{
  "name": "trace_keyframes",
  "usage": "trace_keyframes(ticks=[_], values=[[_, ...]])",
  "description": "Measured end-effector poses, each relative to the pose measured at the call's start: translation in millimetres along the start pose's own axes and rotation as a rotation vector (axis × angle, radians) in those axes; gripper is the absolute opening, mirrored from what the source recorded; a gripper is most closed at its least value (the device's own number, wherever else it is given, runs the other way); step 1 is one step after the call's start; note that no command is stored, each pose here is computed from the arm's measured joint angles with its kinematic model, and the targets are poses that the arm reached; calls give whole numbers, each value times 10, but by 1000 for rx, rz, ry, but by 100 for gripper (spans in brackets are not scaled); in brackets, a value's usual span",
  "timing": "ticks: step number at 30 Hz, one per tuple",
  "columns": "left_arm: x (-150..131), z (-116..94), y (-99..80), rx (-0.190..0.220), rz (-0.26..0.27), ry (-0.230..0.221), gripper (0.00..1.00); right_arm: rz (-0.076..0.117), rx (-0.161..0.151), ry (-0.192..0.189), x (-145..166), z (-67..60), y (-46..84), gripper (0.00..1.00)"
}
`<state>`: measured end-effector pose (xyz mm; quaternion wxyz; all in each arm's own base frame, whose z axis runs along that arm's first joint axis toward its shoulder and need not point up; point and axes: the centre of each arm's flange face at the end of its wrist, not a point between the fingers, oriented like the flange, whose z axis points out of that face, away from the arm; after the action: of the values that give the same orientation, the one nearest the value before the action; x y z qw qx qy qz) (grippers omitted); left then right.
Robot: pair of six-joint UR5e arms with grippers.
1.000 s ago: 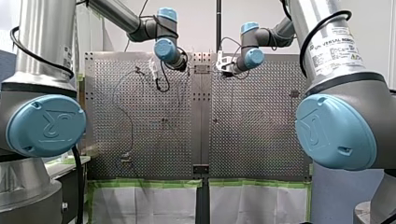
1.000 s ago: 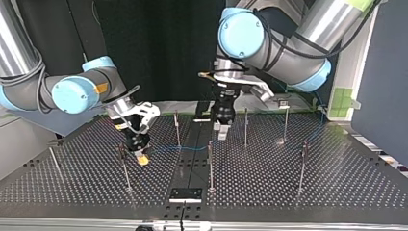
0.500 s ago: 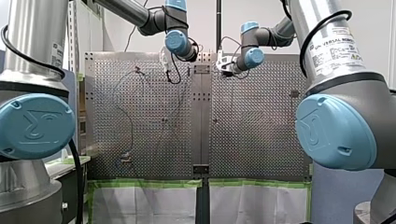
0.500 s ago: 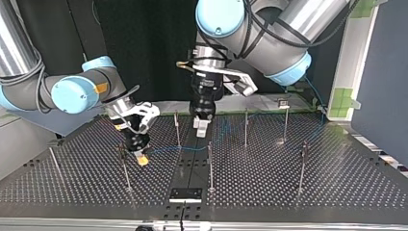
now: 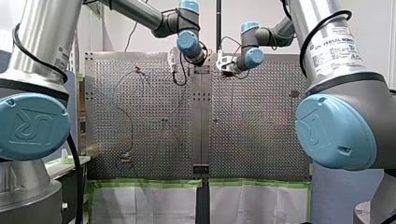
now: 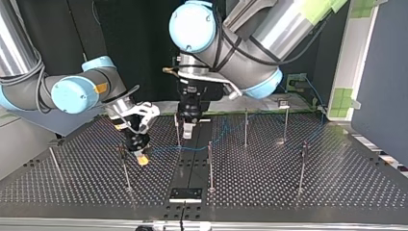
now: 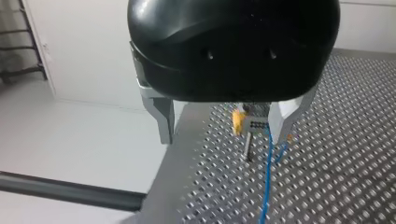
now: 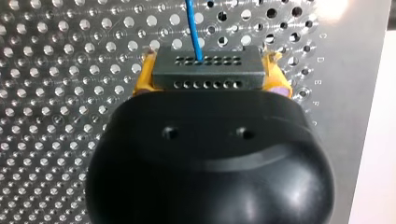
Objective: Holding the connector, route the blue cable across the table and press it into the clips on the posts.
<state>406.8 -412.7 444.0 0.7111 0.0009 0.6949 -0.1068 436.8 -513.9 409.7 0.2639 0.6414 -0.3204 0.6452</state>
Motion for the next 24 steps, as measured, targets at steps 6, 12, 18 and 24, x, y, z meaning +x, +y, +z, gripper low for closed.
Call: trace_keyframes(ticks=[6,12,18,24], values=[[80,190,-21,-21,34,17,100,0,0,0,0,0,1,0],[140,409,-23,-35,52,14,100,0,0,1,1,1,0,0],[130,587,-34,-43,60,2,100,0,-1,1,2,1,0,0],[196,737,-60,-61,74,2,100,0,0,1,1,1,0,0]])
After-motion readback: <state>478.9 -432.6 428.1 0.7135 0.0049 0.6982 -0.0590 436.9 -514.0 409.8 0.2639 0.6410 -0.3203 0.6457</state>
